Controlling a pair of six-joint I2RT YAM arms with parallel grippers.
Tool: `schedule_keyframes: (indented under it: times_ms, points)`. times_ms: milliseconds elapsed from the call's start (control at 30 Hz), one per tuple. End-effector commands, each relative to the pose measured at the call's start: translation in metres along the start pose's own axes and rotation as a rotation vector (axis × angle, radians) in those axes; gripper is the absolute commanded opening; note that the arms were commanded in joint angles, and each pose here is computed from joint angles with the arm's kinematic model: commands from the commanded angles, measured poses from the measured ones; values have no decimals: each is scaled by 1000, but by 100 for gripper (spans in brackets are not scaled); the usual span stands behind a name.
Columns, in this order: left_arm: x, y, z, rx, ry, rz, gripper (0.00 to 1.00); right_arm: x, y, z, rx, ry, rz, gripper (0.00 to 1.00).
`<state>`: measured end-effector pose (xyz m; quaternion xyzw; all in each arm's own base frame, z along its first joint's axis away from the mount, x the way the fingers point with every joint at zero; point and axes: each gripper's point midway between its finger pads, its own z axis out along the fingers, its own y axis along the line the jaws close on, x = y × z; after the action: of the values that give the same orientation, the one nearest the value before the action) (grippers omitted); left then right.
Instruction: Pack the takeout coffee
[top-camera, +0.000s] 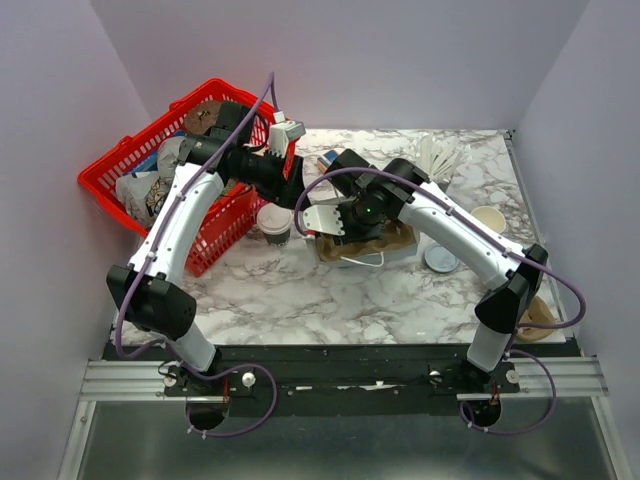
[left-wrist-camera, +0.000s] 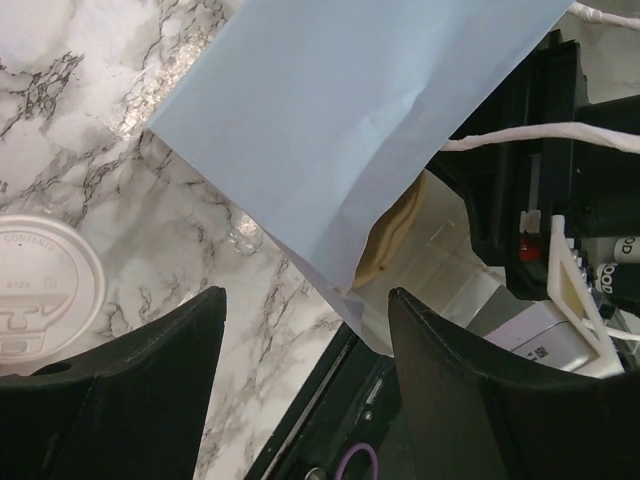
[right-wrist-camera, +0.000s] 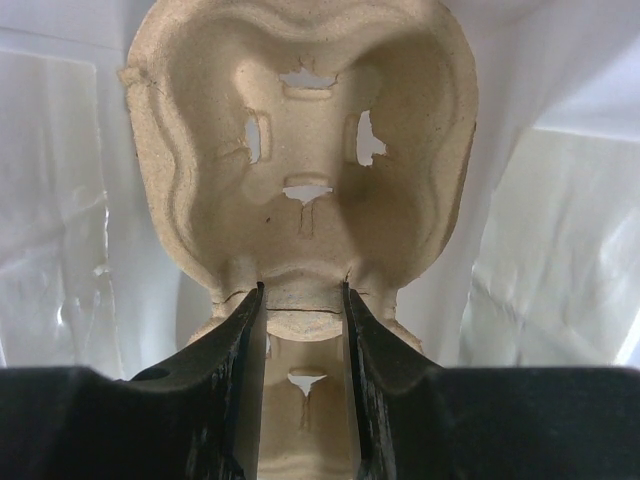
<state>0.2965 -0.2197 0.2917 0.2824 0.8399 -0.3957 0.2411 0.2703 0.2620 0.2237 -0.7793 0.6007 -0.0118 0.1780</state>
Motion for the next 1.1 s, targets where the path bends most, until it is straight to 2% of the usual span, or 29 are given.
schedule_keyframes:
  times_ms: [0, 400, 567, 700, 1033, 1067]
  points:
    - [2, -14, 1, 36, 13, -12, 74, 22, 13, 11, -66, 90, 30, 0]
    - [-3, -8, 6, 32, 22, -16, 74, 55, 3, 36, -58, 132, 88, 1]
    - [-4, -6, 9, 28, 21, -18, 74, 57, -7, 40, 14, 82, 111, 1]
    - [-1, -5, 10, 30, 28, -22, 74, 51, -16, 46, 65, -23, 119, 1]
    - [3, -3, 11, 25, 44, -42, 74, 66, -10, 77, -34, -75, 199, 1]
    - [3, -2, 11, 23, 44, -41, 74, 69, -12, 77, -34, -76, 216, 10]
